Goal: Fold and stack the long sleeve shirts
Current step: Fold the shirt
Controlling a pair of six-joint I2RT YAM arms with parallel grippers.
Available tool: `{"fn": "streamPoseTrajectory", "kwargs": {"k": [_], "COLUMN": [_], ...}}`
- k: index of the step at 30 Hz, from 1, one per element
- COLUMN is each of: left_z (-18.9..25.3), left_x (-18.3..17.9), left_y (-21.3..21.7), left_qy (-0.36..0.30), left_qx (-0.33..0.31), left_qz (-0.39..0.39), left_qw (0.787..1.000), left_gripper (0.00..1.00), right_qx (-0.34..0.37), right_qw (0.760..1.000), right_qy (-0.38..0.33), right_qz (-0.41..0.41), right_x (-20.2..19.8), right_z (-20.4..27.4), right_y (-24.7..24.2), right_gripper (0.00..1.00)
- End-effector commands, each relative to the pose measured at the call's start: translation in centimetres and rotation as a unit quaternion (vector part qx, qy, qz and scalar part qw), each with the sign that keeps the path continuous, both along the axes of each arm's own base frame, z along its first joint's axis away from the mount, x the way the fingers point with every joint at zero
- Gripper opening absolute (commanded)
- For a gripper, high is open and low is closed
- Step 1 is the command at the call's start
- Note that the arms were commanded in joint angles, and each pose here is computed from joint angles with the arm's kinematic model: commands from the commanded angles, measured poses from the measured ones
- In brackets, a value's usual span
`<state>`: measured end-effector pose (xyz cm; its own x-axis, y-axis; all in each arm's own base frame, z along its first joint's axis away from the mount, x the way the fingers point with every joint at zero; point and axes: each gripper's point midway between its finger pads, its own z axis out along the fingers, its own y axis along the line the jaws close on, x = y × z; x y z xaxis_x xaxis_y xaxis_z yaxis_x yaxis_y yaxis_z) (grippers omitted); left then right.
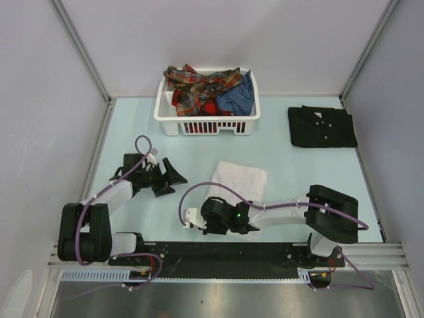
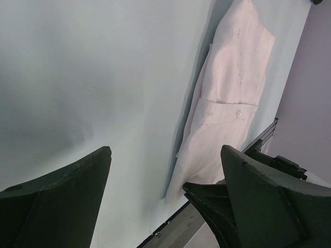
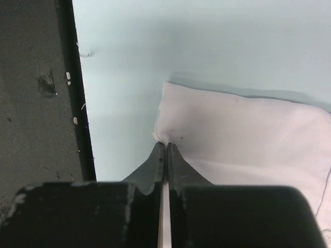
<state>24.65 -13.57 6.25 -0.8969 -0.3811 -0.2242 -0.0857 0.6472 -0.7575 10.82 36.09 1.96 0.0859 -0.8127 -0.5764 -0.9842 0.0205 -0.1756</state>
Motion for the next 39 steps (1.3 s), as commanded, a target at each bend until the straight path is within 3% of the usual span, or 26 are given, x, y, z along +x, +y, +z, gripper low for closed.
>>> {"fn": "streamPoseTrajectory", "kwargs": {"k": [1, 10, 14, 21, 28, 37, 39], "left_z": [0.3, 1.2, 1.6, 1.2, -0.4, -0.5, -0.9], "left_x": [0.9, 0.3, 0.4, 1.9, 0.8, 1.6, 1.7], "left_y": [-0.1, -3.1, -4.4, -7.4, -11.5, -15.1, -15.7], "left_qy": [-0.009, -0.031, -0.002, 0.042, 0.114, 0.119, 0.122], "left_qx": [-0.008, -0.052, -0.092, -0.138, -0.157, -0.167, -0.166], "left_qz": [0.004, -0.034, -0.033, -0.030, -0.043, -0.053, -0.056], "left_qw": [1.000, 0.998, 0.995, 0.989, 0.980, 0.977, 0.977], "left_gripper": [0.92, 0.99, 1.00, 0.99, 0.99, 0.99, 0.92], "right_qx": [-0.066, 0.066, 0.095, 0.118, 0.135, 0.148, 0.147], "right_qw": [0.998, 0.996, 0.991, 0.986, 0.982, 0.980, 0.980], "right_qy": [0.007, 0.015, 0.033, 0.045, 0.034, 0.036, 0.036], "right_qz": [-0.018, -0.058, -0.085, -0.112, -0.128, -0.131, -0.130], "right_x": [0.5, 2.8, 3.6, 4.5, 5.6, 5.6, 5.6], "right_z": [-2.7, 6.1, 8.1, 9.7, 11.4, 12.6, 12.2], "right_y": [-3.8, -1.9, -2.5, -3.2, -3.3, -3.2, -3.2], "right_gripper": [0.00, 0.00, 0.00, 0.00, 0.00, 0.00, 0.00]}}
